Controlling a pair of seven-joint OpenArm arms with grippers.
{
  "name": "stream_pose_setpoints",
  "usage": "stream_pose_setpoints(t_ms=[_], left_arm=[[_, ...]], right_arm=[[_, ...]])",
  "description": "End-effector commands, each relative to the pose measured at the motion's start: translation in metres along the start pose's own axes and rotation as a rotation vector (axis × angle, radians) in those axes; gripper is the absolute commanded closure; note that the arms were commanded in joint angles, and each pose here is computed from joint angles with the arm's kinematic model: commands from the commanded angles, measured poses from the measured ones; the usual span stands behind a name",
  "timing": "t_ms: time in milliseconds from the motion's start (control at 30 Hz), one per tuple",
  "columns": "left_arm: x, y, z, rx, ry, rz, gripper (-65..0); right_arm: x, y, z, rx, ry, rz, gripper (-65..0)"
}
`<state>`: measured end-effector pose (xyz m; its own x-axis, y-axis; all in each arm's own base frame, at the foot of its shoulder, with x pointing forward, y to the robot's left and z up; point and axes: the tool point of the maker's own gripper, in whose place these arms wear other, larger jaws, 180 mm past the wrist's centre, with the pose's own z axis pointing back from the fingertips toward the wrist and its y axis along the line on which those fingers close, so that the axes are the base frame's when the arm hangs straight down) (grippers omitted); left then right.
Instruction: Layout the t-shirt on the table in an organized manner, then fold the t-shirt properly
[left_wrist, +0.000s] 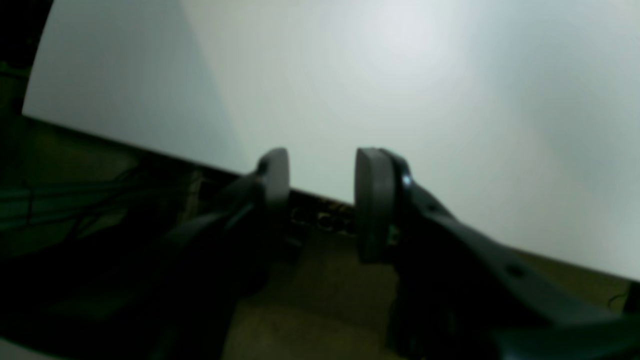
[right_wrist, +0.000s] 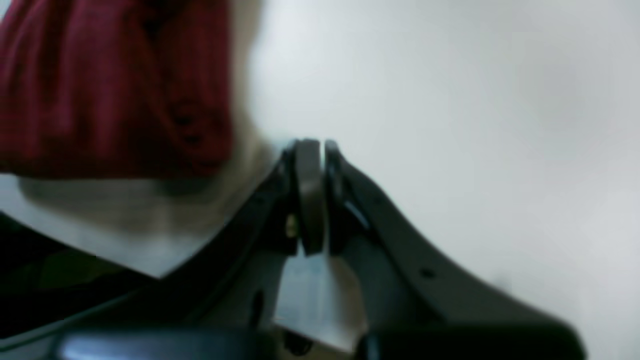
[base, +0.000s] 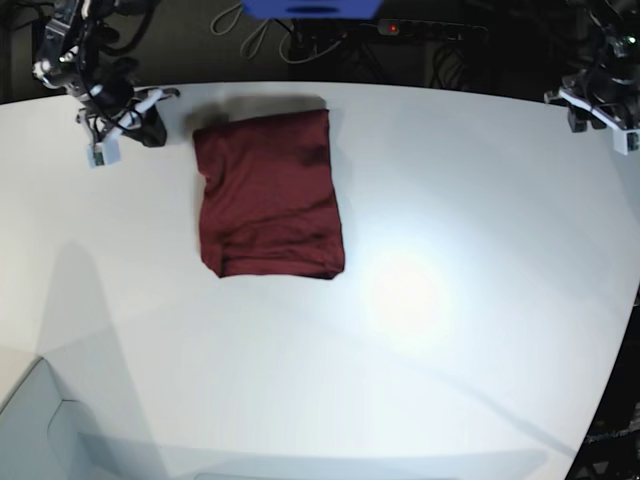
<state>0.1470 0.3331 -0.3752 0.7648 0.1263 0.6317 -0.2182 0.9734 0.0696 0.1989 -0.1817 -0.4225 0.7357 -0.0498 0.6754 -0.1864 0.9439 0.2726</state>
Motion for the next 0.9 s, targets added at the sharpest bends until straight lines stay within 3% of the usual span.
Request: stream_pose_setpoints(t_ms=[0,300,567,700,867], left_arm=[[0.006,0.004,0.006,0.01,-0.023,-0.02,-22.3],[-0.003,0.004,0.006,0.008,0.004,-0.025,-22.3],[0.006,0.002,0.003,0.004,-0.013,-0.025,-22.3],[0.007,-0.005,0.0,-0.015,-0.012,-0.034,-22.3],[-0.011,-0.027,-0.001,-0.077,0.042,-0.076,-21.2]], right_arm=[[0.013,0.003,-0.001,0.015,-0.042,0.014,0.0],[0.006,0.047,-0.02,0.135,-0.013,0.034,0.0],[0.004,0.051,-0.02,0.138,-0.017,0.017,0.0],[0.003,0.045,-0.017,0.121,-0.018,0.01,0.0],[-0.001,0.007,0.002,0.004,-0.039,-0.05,0.0]])
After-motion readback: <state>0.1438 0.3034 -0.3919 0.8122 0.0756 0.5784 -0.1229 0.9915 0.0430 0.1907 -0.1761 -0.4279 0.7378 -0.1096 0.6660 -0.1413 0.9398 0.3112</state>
